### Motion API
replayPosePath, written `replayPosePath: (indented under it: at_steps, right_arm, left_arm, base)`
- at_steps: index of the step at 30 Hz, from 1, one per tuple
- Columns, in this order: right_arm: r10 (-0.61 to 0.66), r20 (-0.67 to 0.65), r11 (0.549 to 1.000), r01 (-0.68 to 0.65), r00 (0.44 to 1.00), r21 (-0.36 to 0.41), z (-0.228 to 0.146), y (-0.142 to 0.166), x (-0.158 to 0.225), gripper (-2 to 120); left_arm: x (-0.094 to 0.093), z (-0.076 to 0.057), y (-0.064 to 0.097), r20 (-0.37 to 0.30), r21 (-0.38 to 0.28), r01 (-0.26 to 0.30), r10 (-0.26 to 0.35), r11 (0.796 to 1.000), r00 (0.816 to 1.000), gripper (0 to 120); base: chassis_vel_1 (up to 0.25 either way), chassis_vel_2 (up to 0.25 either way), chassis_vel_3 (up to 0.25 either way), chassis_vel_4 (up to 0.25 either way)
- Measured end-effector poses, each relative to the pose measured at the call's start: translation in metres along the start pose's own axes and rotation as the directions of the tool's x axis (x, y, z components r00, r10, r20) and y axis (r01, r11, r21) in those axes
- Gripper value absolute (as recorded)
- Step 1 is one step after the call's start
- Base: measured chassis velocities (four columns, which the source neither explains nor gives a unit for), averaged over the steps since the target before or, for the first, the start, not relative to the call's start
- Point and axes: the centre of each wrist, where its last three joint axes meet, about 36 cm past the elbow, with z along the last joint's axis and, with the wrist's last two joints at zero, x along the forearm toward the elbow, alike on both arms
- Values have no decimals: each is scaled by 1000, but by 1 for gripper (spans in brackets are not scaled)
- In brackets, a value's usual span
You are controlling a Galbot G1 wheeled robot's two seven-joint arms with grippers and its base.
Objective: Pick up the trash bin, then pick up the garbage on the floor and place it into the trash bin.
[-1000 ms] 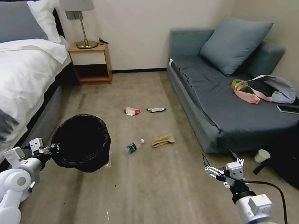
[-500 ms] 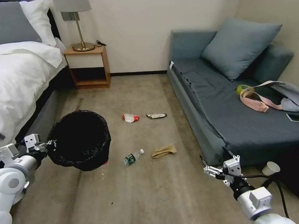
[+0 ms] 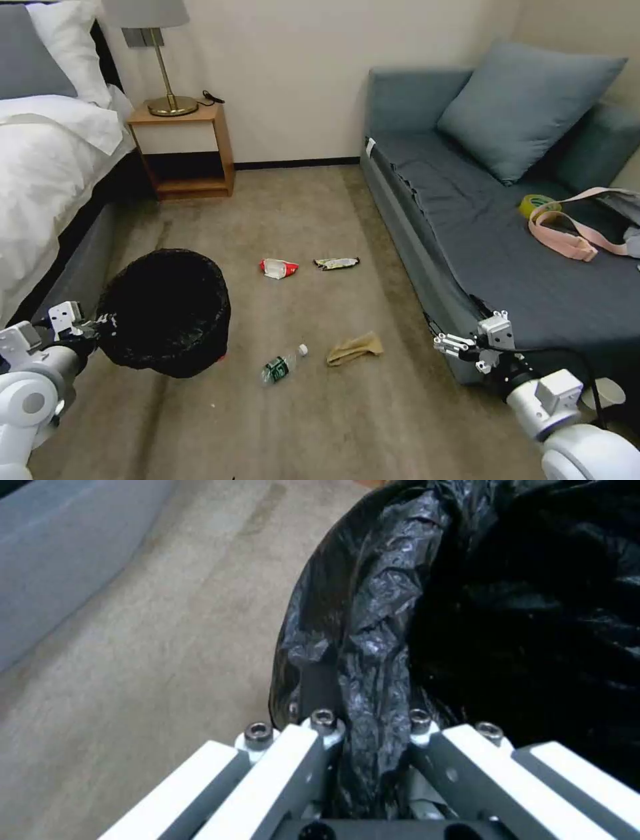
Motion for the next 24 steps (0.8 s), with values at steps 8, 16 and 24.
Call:
replayPosePath:
  at_steps: [8, 16, 24]
  right_arm:
    - [-7, -24, 1000, 7, 1000, 15, 7, -7, -13, 100]
    - [2, -51, 997, 2, 999, 73, 15, -13, -33, 100]
    - [-142, -127, 981, 156, 982, 115, 37, -26, -80, 100]
  left_arm:
    - [-7, -3, 4, 8, -11, -21, 21, 1000, 1000, 2]
    - [-9, -4, 4, 14, -26, -36, 37, 999, 999, 2]
    - [-2, 6, 7, 16, -45, -44, 45, 998, 999, 2]
  base:
    - [-118, 102, 110, -121]
    - [-5, 13, 16, -4]
    - [0, 0, 0, 0]
